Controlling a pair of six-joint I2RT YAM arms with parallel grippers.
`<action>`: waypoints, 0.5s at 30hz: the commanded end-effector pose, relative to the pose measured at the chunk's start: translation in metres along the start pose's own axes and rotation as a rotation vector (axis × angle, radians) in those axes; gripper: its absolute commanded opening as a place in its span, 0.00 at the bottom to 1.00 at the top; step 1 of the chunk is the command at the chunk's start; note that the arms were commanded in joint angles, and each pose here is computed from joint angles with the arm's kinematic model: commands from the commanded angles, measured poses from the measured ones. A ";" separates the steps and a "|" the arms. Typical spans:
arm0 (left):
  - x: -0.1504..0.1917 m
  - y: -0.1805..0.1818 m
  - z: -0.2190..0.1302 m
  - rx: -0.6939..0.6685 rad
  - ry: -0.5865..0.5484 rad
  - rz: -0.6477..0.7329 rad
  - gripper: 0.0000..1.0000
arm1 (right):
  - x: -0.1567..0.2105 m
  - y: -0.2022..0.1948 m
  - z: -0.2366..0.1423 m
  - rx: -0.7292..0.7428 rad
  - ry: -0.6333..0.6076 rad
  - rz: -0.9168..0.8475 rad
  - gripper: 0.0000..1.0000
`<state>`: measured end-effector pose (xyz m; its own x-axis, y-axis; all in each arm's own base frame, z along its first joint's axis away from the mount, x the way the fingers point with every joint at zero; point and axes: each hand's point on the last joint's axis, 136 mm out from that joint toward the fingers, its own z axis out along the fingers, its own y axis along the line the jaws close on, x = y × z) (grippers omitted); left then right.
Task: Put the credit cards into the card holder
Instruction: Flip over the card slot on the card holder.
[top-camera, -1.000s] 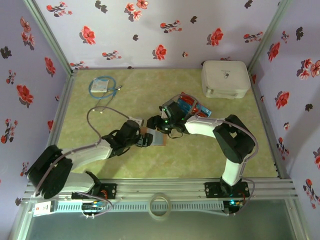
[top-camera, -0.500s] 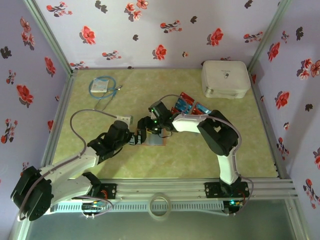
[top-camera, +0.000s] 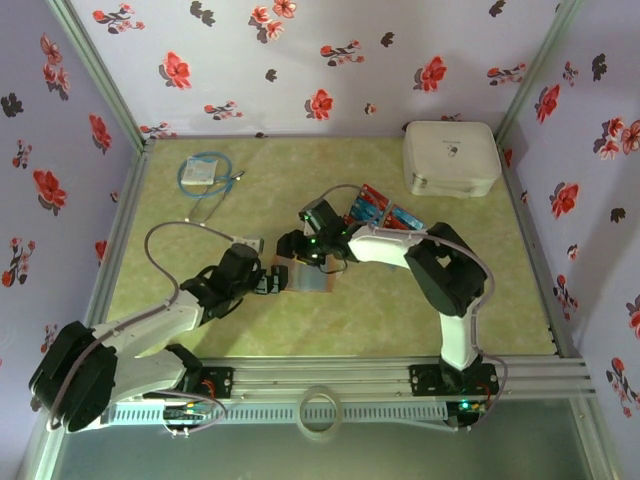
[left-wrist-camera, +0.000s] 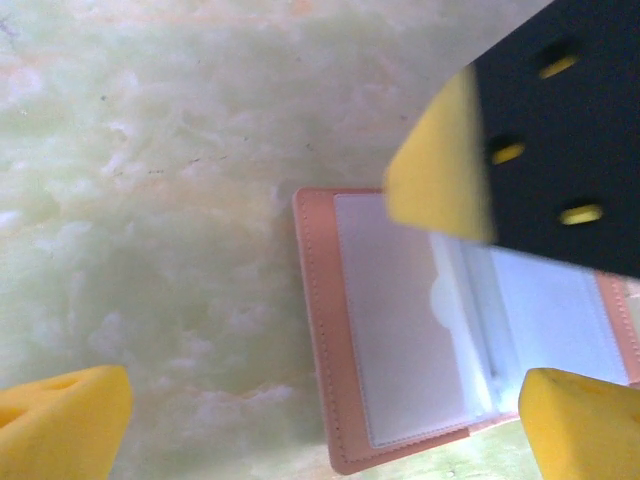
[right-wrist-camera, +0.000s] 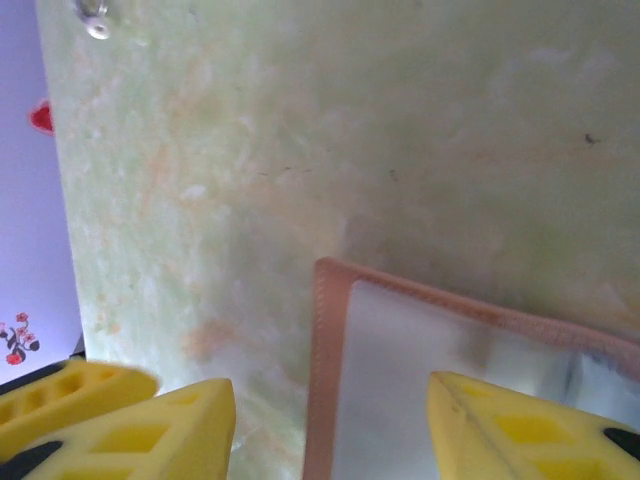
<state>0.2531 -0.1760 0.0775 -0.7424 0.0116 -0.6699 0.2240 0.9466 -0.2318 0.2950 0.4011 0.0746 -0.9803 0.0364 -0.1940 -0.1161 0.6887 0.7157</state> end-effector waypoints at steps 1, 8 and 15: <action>0.000 0.011 0.005 -0.044 0.007 0.009 1.00 | -0.003 -0.008 -0.026 0.059 -0.042 -0.041 0.53; 0.000 0.011 0.019 -0.078 0.072 0.060 1.00 | 0.009 -0.039 -0.042 0.155 -0.046 -0.065 0.54; 0.011 0.017 0.034 -0.114 0.131 0.080 1.00 | 0.016 -0.055 -0.057 0.235 -0.048 -0.117 0.54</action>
<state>0.2644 -0.1742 0.0443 -0.8027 0.0996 -0.5879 0.2189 0.9663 -0.1352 0.2755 0.3367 0.0587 -0.9701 0.0027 -0.2428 -0.1389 0.8140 0.5641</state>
